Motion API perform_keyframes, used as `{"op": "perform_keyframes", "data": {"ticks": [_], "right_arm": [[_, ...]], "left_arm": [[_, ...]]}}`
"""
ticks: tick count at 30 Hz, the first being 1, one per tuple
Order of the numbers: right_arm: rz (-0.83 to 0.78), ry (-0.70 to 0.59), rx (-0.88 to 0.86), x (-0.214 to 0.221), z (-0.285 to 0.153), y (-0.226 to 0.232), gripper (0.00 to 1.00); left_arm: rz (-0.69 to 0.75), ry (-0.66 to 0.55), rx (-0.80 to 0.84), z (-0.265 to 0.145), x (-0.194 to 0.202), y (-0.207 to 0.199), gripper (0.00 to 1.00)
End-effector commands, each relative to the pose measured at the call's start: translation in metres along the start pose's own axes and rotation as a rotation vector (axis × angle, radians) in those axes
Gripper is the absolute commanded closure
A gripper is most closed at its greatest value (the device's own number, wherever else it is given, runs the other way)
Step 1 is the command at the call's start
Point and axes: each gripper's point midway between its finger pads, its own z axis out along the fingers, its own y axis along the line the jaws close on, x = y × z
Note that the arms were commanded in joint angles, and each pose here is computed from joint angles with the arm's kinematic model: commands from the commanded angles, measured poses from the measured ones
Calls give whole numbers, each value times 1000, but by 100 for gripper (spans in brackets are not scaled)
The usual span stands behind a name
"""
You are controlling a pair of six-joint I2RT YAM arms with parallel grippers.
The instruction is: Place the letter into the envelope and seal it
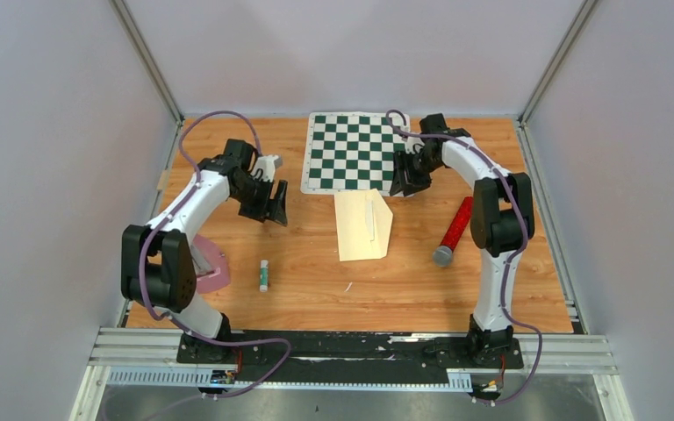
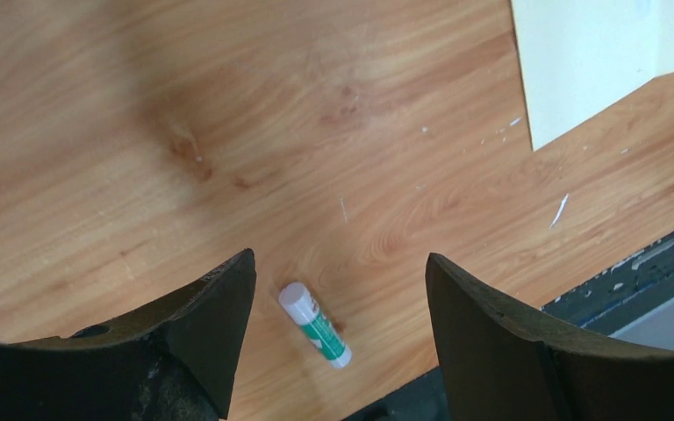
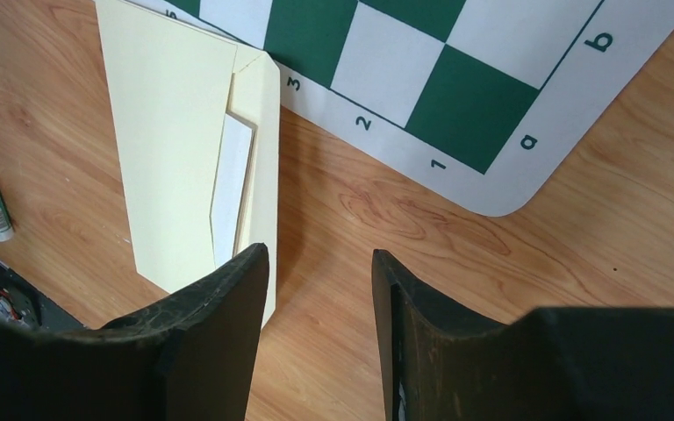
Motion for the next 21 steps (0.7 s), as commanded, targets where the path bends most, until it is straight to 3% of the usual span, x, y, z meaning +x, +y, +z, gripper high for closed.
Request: {"op": "perform_keyframes", "data": {"ticks": [1,10,17,21], "right_arm": [[-25,-30,0,-7,-7,0,52],[-24,-51,-5,-9,-12,5,52],[-6,-68,-6,-18,-14,8,52],[-6,-59,-24,-20,-5,16,52]], "left_arm": [[-29,127,-7,2,33,2,22],[-237,212,-55,9,65,-2,25],[-379,327,-113,14,104,0,39],[-449,386,-155,16,133,3,41]]}}
